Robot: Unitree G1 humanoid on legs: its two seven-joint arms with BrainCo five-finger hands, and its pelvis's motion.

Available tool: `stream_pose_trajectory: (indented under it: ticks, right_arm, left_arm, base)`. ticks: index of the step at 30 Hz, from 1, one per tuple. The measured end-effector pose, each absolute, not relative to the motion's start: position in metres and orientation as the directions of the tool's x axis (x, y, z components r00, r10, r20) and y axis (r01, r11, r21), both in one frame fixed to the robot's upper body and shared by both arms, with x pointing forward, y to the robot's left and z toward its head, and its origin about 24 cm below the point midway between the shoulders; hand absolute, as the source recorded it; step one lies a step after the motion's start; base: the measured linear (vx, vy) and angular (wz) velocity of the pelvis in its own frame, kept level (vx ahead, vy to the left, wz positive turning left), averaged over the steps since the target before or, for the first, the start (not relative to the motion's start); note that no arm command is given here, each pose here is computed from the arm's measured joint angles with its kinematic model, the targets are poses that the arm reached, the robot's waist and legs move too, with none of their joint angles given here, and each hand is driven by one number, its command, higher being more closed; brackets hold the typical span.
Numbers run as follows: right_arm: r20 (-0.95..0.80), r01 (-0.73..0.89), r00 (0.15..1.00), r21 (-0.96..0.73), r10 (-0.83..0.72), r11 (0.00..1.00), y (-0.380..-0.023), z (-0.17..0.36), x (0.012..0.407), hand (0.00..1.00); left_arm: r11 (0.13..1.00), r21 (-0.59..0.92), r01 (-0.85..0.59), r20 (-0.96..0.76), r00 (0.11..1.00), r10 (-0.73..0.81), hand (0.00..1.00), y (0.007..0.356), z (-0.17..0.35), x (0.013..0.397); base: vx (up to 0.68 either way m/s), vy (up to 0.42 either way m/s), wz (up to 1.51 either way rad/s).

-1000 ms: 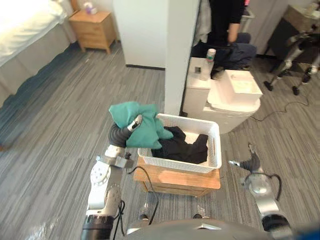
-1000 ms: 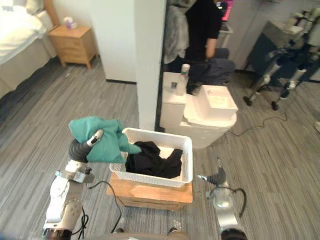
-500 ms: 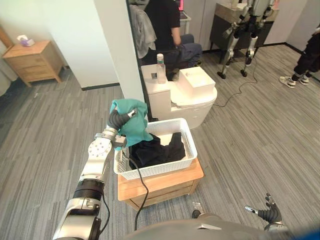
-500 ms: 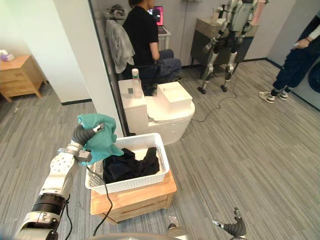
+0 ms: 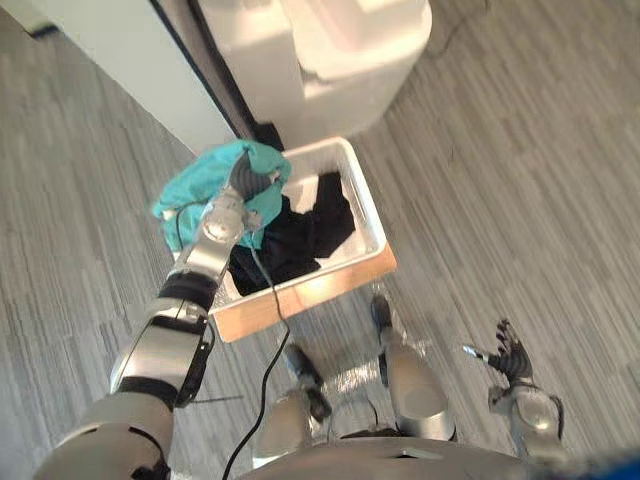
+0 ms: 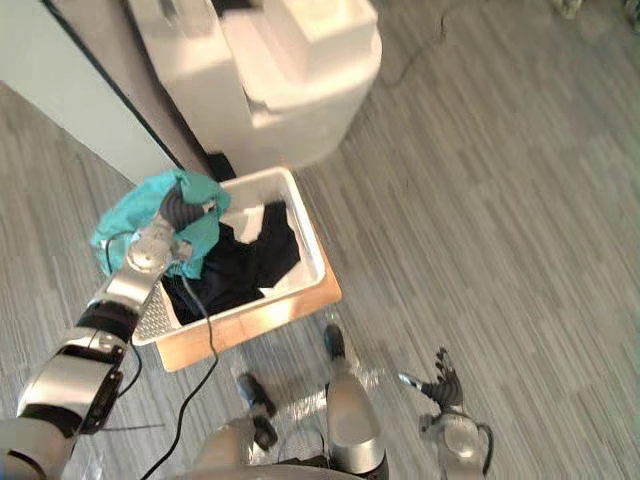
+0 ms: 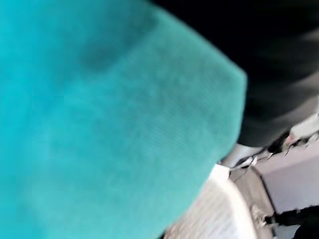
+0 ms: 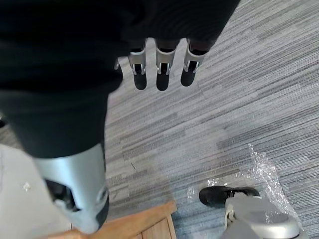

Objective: Tidy the bed and pick cloth on bed and put in laundry

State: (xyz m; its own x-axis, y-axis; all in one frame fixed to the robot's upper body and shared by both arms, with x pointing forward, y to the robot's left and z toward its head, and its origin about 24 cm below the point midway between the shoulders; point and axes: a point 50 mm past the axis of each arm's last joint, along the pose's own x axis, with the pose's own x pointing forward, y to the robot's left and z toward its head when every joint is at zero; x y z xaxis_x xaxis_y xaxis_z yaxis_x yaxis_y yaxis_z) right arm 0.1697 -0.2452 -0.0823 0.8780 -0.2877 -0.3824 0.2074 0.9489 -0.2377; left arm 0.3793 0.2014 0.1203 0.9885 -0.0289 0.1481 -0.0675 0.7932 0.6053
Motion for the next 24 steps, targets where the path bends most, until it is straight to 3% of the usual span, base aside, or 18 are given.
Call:
stream_pose_trajectory:
  ticks: [7,11,14,15,19,24]
  right_arm:
    - [-0.266,0.203,0.931,-0.195,-0.251,0.96,-0.23,-0.061,0.188,0.0]
    - [-0.249,0.201,0.937,-0.19,-0.245,0.961,-0.229,-0.058,0.19,0.0]
    - [-0.25,0.198,0.937,-0.19,-0.243,0.961,-0.229,-0.058,0.19,0.0]
    - [-0.251,0.197,0.937,-0.19,-0.242,0.962,-0.229,-0.058,0.19,0.0]
    - [-0.278,0.196,0.928,-0.199,-0.247,0.96,-0.23,-0.063,0.186,0.0]
    - [-0.323,0.197,0.912,-0.199,-0.254,0.96,-0.229,-0.073,0.18,0.0]
  left_arm:
    - [0.812,0.582,-0.04,0.211,0.972,-0.103,1.0,0.162,0.124,0.381]
    - [0.82,0.571,-0.035,0.368,0.904,-0.217,1.0,0.133,0.149,0.371]
    - [0.82,0.572,0.028,0.379,0.877,-0.294,1.0,0.115,0.145,0.36]
    - [0.82,0.571,0.042,0.371,0.878,-0.303,0.0,0.113,0.142,0.358]
    - [0.846,0.523,0.104,0.249,0.931,-0.268,0.0,0.11,0.114,0.355]
    - [0.869,0.493,0.047,0.058,0.994,-0.087,0.0,0.136,0.071,0.355]
  base:
    - [0.01,-0.004,-0.03]
    - [-0.03,-0.018,0.08]
    - [-0.05,-0.027,-0.01]
    - [0.0,0.0,0.0]
    - [-0.01,-0.001,-0.02]
    - [0.03,0.004,0.05]
